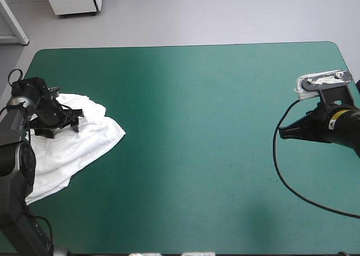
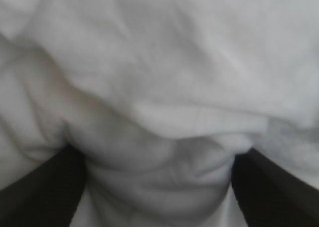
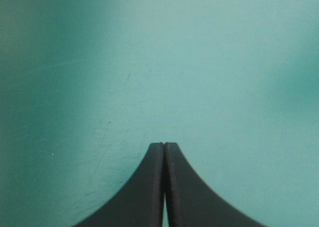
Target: Fold the cloth
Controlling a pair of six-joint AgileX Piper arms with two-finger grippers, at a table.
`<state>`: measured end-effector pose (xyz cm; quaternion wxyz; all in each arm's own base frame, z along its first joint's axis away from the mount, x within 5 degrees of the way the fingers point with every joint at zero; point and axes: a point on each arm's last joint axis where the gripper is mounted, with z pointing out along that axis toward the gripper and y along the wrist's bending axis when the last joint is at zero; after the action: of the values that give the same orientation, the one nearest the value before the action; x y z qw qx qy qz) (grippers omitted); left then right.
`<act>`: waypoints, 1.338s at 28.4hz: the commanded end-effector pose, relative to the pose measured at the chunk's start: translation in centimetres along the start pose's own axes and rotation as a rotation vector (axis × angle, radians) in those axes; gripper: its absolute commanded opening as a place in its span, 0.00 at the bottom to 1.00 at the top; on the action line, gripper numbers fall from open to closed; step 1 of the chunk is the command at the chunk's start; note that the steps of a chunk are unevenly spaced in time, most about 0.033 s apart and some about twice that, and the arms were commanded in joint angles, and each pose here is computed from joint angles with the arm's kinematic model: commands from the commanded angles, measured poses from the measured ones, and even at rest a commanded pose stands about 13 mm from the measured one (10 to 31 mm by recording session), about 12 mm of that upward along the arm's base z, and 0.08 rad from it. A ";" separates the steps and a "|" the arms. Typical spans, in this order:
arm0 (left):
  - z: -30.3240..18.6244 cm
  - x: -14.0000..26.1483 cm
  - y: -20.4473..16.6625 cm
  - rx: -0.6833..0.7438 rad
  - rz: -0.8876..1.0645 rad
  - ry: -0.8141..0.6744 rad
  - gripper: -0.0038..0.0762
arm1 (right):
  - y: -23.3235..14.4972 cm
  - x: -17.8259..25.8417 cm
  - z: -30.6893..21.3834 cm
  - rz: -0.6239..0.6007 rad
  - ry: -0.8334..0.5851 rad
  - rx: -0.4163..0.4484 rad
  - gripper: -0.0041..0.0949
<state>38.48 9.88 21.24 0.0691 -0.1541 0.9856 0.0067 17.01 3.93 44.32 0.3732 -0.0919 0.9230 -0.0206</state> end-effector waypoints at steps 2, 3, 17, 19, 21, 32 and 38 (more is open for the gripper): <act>-0.4 -0.8 -0.1 0.015 -0.018 -0.059 0.72 | -0.8 -0.4 -1.1 -0.021 -0.047 0.056 0.02; 0.1 -0.8 0.0 0.012 -0.013 -0.048 0.67 | -0.9 -0.4 -1.1 -0.023 -0.048 0.064 0.02; 0.1 1.7 -10.3 0.075 0.363 -0.033 0.04 | -2.1 -1.3 -3.4 0.077 -0.151 0.154 0.02; -0.4 2.7 -13.1 0.114 0.416 -0.051 0.04 | -2.5 -1.5 -4.1 0.079 -0.173 0.185 0.02; -1.0 4.1 -16.3 0.152 0.484 -0.062 0.04 | -3.0 -1.8 -5.0 0.080 -0.207 0.214 0.02; -3.8 17.7 -31.6 0.290 0.947 -0.082 0.04 | -3.4 -2.2 -6.4 0.106 -0.260 0.233 0.02; -6.0 28.0 -37.3 0.398 1.187 -0.123 0.04 | -3.7 -2.2 -6.5 0.131 -0.269 0.257 0.02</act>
<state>25.79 -31.83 21.38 0.1289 0.4359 0.8881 -0.0679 15.47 1.27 49.80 0.4803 0.0000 0.8726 -0.0885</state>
